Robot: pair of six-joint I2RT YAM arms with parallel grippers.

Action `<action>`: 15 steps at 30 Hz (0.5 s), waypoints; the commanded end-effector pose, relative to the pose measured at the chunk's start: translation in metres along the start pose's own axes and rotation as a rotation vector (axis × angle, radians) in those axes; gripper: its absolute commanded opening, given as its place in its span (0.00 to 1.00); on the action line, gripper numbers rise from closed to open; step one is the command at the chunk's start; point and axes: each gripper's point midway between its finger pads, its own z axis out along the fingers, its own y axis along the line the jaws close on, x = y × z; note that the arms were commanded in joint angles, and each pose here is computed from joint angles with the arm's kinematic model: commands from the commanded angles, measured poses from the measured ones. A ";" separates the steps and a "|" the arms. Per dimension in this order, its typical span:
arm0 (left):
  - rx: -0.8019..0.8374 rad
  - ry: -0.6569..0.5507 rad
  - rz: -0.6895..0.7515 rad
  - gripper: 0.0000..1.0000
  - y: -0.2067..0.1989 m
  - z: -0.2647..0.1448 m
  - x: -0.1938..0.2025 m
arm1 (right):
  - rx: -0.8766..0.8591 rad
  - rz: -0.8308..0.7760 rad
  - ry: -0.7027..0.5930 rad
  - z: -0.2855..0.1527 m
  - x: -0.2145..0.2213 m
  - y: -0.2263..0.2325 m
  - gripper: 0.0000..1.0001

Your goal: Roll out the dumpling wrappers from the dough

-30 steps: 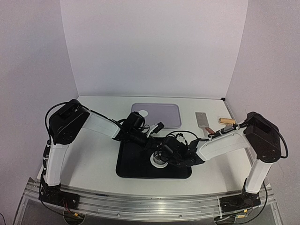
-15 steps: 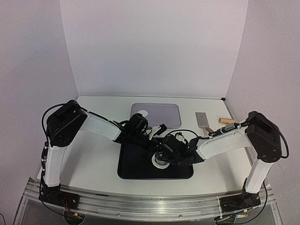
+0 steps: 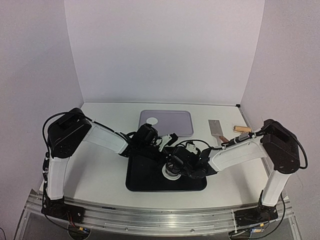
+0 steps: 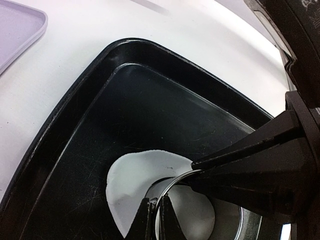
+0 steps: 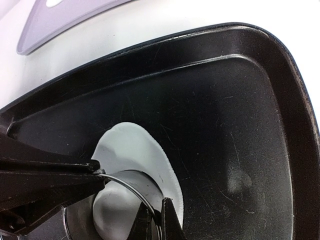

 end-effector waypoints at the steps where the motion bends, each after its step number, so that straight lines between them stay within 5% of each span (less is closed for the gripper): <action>1: -0.198 0.466 -0.130 0.00 0.035 0.001 0.174 | 0.285 -0.231 0.226 0.022 0.075 -0.101 0.00; 15: -0.228 0.371 -0.043 0.00 0.044 0.009 0.142 | 0.252 -0.228 0.211 0.028 0.074 -0.092 0.00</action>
